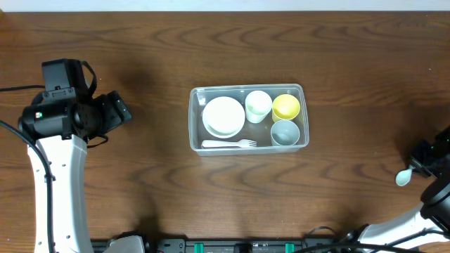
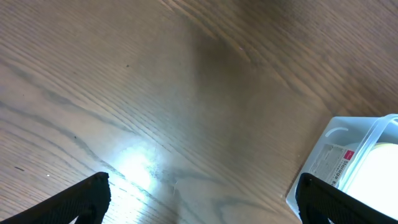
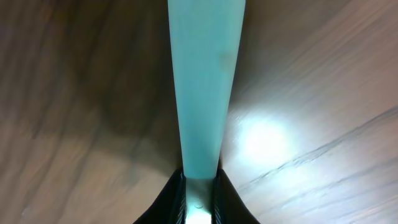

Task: Pack container
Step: 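Carry the spoon into the container's front edge beside the fork, then release the spoon and lift the right gripper away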

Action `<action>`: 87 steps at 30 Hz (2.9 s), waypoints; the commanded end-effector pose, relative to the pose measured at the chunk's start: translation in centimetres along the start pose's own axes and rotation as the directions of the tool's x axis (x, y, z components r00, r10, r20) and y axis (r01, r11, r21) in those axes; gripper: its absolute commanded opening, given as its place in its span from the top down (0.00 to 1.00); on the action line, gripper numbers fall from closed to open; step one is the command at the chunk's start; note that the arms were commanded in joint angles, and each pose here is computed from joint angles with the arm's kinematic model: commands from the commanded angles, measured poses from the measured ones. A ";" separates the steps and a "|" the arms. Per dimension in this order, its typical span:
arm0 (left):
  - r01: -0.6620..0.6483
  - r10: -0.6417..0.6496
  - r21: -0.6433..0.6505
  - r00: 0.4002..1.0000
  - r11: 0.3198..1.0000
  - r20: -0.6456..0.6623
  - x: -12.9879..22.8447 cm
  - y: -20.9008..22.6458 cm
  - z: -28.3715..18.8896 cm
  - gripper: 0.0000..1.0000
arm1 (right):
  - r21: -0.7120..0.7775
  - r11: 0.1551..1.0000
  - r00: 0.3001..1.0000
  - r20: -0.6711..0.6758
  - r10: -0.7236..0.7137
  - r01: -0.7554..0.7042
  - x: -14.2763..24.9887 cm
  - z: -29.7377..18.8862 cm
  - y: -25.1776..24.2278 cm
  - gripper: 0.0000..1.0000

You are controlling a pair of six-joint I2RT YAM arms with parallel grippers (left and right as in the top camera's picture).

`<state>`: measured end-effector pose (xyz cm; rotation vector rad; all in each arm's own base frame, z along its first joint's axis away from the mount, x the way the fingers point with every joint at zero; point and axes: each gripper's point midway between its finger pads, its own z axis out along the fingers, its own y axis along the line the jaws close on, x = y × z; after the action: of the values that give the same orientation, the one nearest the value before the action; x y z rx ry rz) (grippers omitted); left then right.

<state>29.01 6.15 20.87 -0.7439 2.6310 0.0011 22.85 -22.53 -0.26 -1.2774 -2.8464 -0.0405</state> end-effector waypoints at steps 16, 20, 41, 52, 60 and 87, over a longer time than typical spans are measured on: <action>-0.021 0.021 -0.015 1.000 1.000 -0.023 0.5 0.4 0.1 0.05 | 0.200 0.327 0.105 0.688 -0.718 0.924 10.9 -29.3 28.1 0.99; -0.047 0.047 -0.015 0.999 0.999 -0.024 0.6 0.4 0.1 0.05 | 0.247 0.122 -0.076 0.663 -0.745 0.961 17.0 -29.0 31.7 0.99; -0.049 0.049 -0.017 0.998 0.999 -0.031 0.7 0.5 0.1 0.05 | 0.104 -0.673 -0.670 0.282 -0.686 0.732 34.1 -13.2 37.0 0.99; -0.049 0.049 -0.017 0.998 0.999 -0.031 0.7 0.5 0.1 0.05 | 0.024 -0.717 -0.707 0.197 -0.680 0.696 34.2 -9.2 36.5 0.99; -0.049 0.048 -0.017 0.998 0.999 -0.031 0.7 0.5 0.1 0.05 | 0.015 -0.715 -0.704 0.189 -0.685 0.699 34.1 -9.0 36.3 0.79; -0.507 0.496 0.104 0.861 0.856 0.117 1.5 -8.1 -1.0 0.02 | 0.008 0.270 0.198 0.660 -0.724 0.963 18.5 -21.5 41.0 0.06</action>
<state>31.36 -0.07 21.87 -0.2104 2.6411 -0.0174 39.62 22.32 19.78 1.4154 -3.5003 -0.3108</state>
